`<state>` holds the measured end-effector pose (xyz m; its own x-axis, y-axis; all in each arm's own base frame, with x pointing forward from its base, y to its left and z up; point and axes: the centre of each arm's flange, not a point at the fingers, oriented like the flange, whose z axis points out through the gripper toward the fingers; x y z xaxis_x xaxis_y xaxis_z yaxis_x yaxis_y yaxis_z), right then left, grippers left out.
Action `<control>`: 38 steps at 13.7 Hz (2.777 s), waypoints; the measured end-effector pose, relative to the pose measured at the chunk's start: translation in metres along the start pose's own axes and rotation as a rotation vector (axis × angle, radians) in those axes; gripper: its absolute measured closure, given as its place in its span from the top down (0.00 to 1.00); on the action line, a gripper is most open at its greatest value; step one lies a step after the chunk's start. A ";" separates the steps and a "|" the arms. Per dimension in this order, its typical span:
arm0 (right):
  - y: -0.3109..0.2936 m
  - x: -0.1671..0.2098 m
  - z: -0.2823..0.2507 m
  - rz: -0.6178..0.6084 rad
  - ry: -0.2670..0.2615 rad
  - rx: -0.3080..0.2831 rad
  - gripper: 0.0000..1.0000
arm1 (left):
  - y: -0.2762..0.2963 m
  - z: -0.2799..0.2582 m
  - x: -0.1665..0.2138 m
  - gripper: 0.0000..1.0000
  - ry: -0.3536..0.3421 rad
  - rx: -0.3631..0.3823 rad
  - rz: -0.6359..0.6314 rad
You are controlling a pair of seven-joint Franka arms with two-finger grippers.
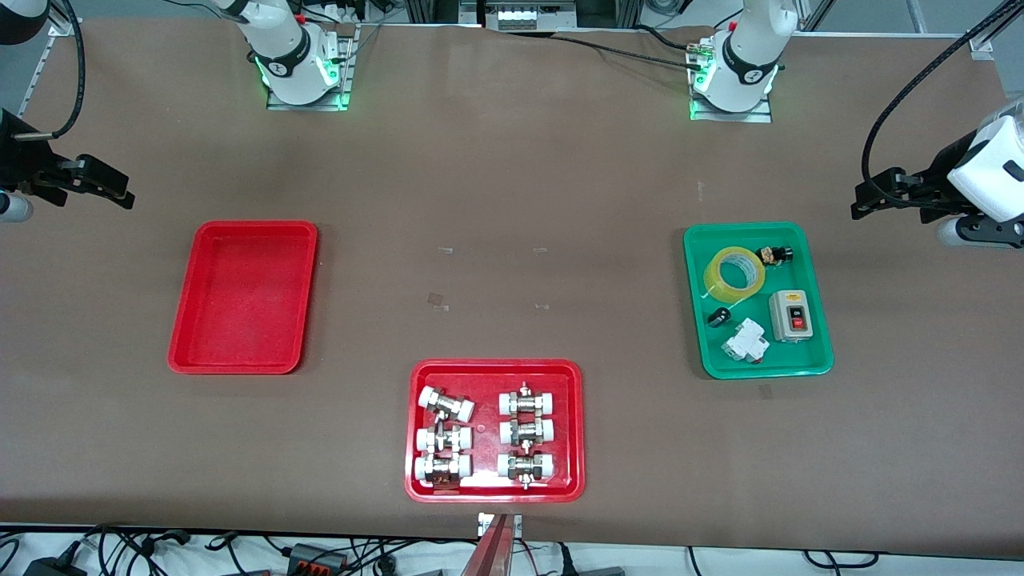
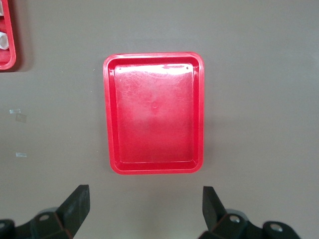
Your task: Left arm passes tape to right arm into tray
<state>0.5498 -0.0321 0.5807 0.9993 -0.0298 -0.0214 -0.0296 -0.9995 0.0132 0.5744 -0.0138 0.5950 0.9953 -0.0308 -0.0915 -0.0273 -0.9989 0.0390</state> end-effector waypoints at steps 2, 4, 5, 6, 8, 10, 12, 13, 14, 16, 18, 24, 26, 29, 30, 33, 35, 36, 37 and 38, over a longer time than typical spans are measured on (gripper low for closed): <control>0.000 0.000 -0.001 0.000 0.002 0.000 1.00 | 0.001 0.000 0.000 1.00 0.000 0.000 0.002; 0.000 -0.001 -0.003 -0.001 0.005 0.000 1.00 | 0.001 0.000 0.000 1.00 0.000 0.000 0.002; 0.000 -0.002 -0.004 -0.001 0.007 0.000 1.00 | 0.002 0.000 0.000 1.00 0.000 0.000 0.002; 0.000 -0.002 -0.005 -0.001 0.008 0.000 1.00 | 0.002 0.001 0.000 1.00 -0.001 0.000 0.003; 0.000 -0.003 -0.005 -0.001 0.008 0.000 1.00 | 0.001 0.013 0.008 1.00 -0.021 0.000 0.003; 0.000 -0.003 -0.005 -0.001 0.008 0.000 1.00 | -0.004 0.040 0.028 1.00 -0.057 -0.002 -0.005; 0.000 -0.003 -0.005 0.000 0.008 0.000 1.00 | -0.010 0.081 0.048 1.00 -0.117 -0.004 -0.015; 0.000 -0.003 -0.005 0.000 0.007 0.000 1.00 | -0.012 0.106 0.060 1.00 -0.141 -0.005 -0.017; 0.000 -0.003 -0.005 0.000 0.007 0.000 1.00 | -0.013 0.135 0.074 1.00 -0.150 -0.006 -0.019; 0.000 -0.003 -0.005 0.000 0.006 0.000 1.00 | -0.016 0.201 0.095 1.00 -0.152 -0.006 -0.023; 0.000 -0.003 -0.005 0.000 0.004 0.000 1.00 | -0.019 0.263 0.093 1.00 -0.179 -0.005 -0.028; -0.001 -0.003 -0.005 -0.001 0.004 0.000 1.00 | -0.022 0.351 0.051 1.00 -0.262 0.004 -0.104; -0.001 -0.003 -0.005 -0.001 0.004 0.000 1.00 | -0.023 0.359 0.046 1.00 -0.261 0.006 -0.118; -0.001 -0.003 -0.005 -0.002 0.004 0.000 1.00 | -0.023 0.366 0.039 1.00 -0.252 0.011 -0.152; -0.001 -0.003 -0.005 -0.002 0.004 0.000 1.00 | -0.023 0.371 0.036 1.00 -0.253 0.013 -0.161; -0.001 -0.003 -0.005 -0.003 0.004 0.000 1.00 | -0.023 0.379 0.028 1.00 -0.261 0.015 -0.174; -0.001 -0.003 -0.005 -0.004 0.004 0.000 1.00 | -0.023 0.381 0.026 0.96 -0.267 0.017 -0.187; -0.001 -0.003 -0.005 -0.004 0.004 0.000 1.00 | -0.023 0.382 0.025 0.96 -0.268 0.018 -0.192; -0.001 -0.003 -0.005 -0.004 0.004 0.000 1.00 | -0.023 0.382 0.025 0.90 -0.267 0.018 -0.195; -0.001 -0.003 -0.005 -0.004 0.004 0.000 1.00 | -0.023 0.383 0.024 0.86 -0.265 0.018 -0.197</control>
<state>0.5469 -0.0309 0.5860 0.9995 -0.0261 -0.0177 -0.0259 -0.9996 0.0132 0.5637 -0.0057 0.2106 0.9230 0.1569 -0.3513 0.1590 -0.9870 -0.0230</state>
